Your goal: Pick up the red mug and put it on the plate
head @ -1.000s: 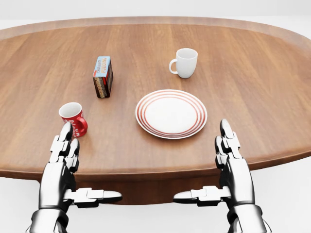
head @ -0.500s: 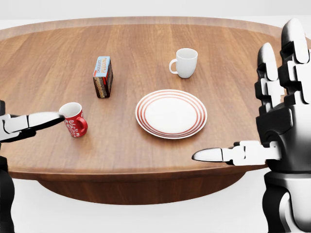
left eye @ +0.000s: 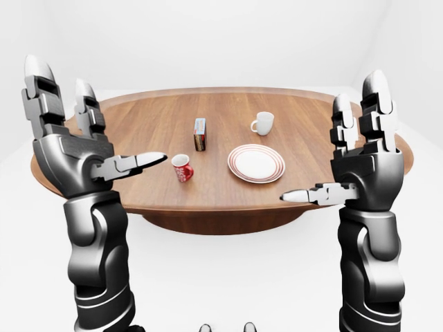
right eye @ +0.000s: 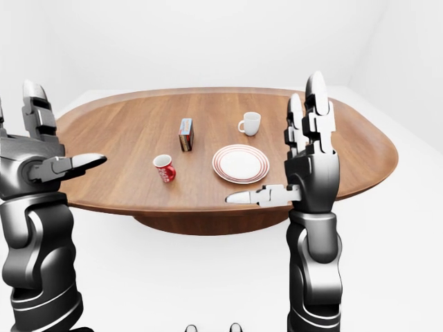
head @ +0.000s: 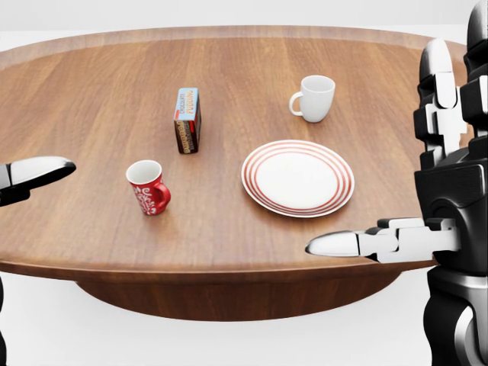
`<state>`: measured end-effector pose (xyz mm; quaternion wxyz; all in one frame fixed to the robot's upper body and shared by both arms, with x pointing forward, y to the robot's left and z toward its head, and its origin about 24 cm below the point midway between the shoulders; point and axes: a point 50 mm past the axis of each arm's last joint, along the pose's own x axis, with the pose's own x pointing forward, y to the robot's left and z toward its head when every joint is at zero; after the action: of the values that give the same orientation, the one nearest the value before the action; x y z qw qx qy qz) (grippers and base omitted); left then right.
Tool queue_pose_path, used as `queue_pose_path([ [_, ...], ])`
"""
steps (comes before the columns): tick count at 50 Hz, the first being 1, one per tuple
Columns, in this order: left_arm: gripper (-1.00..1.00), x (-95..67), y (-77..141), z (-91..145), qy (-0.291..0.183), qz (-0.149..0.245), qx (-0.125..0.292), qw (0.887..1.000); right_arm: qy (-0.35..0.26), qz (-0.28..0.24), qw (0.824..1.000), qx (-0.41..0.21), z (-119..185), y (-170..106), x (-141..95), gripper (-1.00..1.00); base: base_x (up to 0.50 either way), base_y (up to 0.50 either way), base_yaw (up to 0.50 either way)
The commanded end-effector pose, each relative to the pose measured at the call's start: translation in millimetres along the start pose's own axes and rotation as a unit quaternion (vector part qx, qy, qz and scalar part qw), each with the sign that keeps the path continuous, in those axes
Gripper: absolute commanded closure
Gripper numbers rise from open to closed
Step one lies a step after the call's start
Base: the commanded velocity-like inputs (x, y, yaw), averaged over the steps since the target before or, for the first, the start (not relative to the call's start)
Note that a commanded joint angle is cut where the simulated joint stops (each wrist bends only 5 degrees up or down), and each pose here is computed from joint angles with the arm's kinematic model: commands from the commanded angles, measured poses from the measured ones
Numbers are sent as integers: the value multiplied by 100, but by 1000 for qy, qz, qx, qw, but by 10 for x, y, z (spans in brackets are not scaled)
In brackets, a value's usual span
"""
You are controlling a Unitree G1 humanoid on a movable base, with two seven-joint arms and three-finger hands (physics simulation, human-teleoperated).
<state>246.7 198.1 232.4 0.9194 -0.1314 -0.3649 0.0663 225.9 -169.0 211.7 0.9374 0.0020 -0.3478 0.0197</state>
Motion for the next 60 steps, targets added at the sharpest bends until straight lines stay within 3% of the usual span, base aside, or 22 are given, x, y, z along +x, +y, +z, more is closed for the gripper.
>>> queue_pose_path([
  [1, -98, 16, 11, 21, -4, 1, 0, 1000, -5, 8, 1000, -1, 21, 20, 6, -100, 0, 50, 0],
  [28, -98, 9, 30, -19, 5, 1, 4, 1000, 5, 2, 1000, -9, -11, -2, -22, -100, 0, 49, 0],
  [46, -98, 11, 41, -28, 7, 2, 5, 1000, 4, 9, 1000, -10, 3, 8, -38, -100, 1, 0, 0],
  [60, -98, 11, 30, -26, 6, 1, 4, 1000, 3, 10, 1000, -2, 11, 7, -46, -100, 50, 0, 0],
])
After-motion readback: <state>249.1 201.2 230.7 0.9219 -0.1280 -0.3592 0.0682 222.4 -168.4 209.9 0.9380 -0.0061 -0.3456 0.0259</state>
